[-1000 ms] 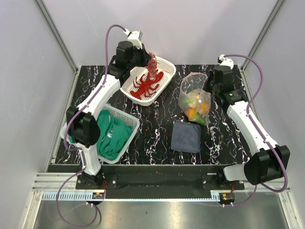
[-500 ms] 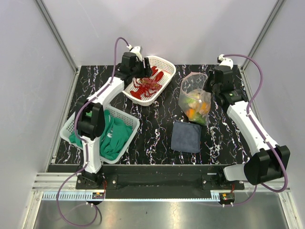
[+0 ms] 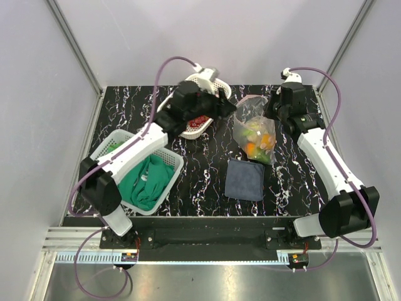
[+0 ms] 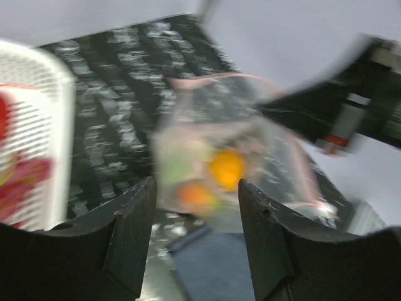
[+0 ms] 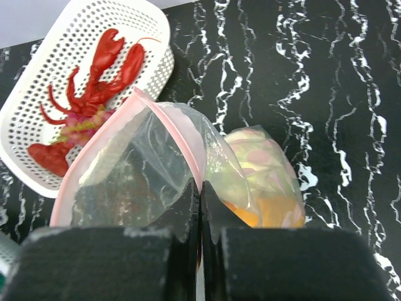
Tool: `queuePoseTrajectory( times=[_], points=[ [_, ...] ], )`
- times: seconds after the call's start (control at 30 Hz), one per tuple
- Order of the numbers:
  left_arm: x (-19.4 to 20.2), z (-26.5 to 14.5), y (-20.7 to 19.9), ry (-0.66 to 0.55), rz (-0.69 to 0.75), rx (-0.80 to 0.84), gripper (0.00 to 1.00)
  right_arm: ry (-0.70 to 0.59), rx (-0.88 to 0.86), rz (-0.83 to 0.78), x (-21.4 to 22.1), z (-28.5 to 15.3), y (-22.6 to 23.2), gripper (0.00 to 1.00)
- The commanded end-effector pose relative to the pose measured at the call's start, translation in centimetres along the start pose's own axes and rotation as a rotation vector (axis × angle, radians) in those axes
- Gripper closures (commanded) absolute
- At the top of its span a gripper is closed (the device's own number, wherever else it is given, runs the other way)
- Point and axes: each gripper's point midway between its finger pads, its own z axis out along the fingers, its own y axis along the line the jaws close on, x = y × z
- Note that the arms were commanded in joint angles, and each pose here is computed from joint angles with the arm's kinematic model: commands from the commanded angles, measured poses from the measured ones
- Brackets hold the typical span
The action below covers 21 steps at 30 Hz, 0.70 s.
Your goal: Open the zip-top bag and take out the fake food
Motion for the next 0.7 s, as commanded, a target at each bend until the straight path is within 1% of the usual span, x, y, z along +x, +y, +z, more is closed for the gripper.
queuePoseTrajectory(
  times=[0.0,0.07,0.1,0.17,0.27,0.3,0.37,0.4,0.43,0.6,0.63,0.67],
  points=[
    [0.2,2.1,-5.5,-0.014,0.002,0.128,0.47,-0.037,-0.074,0.019,-2.7,-0.8,1.9,1.00],
    [1.8,3.9,-6.0,0.024,-0.006,0.141,0.52,-0.041,-0.072,0.017,-3.0,-0.8,1.9,1.00],
    [1.8,4.5,-6.4,0.022,-0.005,0.145,0.53,-0.046,-0.077,0.016,-3.3,-1.0,2.1,1.00],
    [2.4,5.4,-6.9,0.033,0.009,0.153,0.54,-0.055,-0.069,0.021,-3.5,-1.1,2.0,1.00],
    [3.2,7.3,-6.7,0.044,0.011,0.140,0.56,-0.066,-0.070,0.030,-3.9,-1.5,2.1,1.00],
    [4.0,8.1,-6.4,0.064,0.007,0.137,0.57,-0.063,-0.081,0.032,-3.9,-1.5,2.3,1.00],
    [3.5,8.9,-7.0,0.060,0.017,0.147,0.57,-0.059,-0.084,0.034,-3.8,-1.5,2.3,1.00],
    [4.8,9.7,-6.4,0.094,0.015,0.130,0.57,-0.055,-0.089,0.036,-3.7,-1.5,2.4,1.00],
    [4.0,9.9,-6.9,0.082,0.014,0.134,0.57,-0.051,-0.095,0.037,-3.6,-1.5,2.5,1.00],
    [5.5,10.8,-6.1,0.118,0.019,0.072,0.57,-0.001,-0.138,0.045,-2.3,-0.9,3.3,1.00],
    [6.3,11.3,-5.7,0.135,0.026,0.063,0.57,0.006,-0.141,0.040,-2.1,-0.8,3.3,1.00],
    [6.3,11.6,-5.7,0.136,0.029,0.061,0.58,0.009,-0.139,0.038,-2.1,-0.8,3.3,1.00]
  ],
)
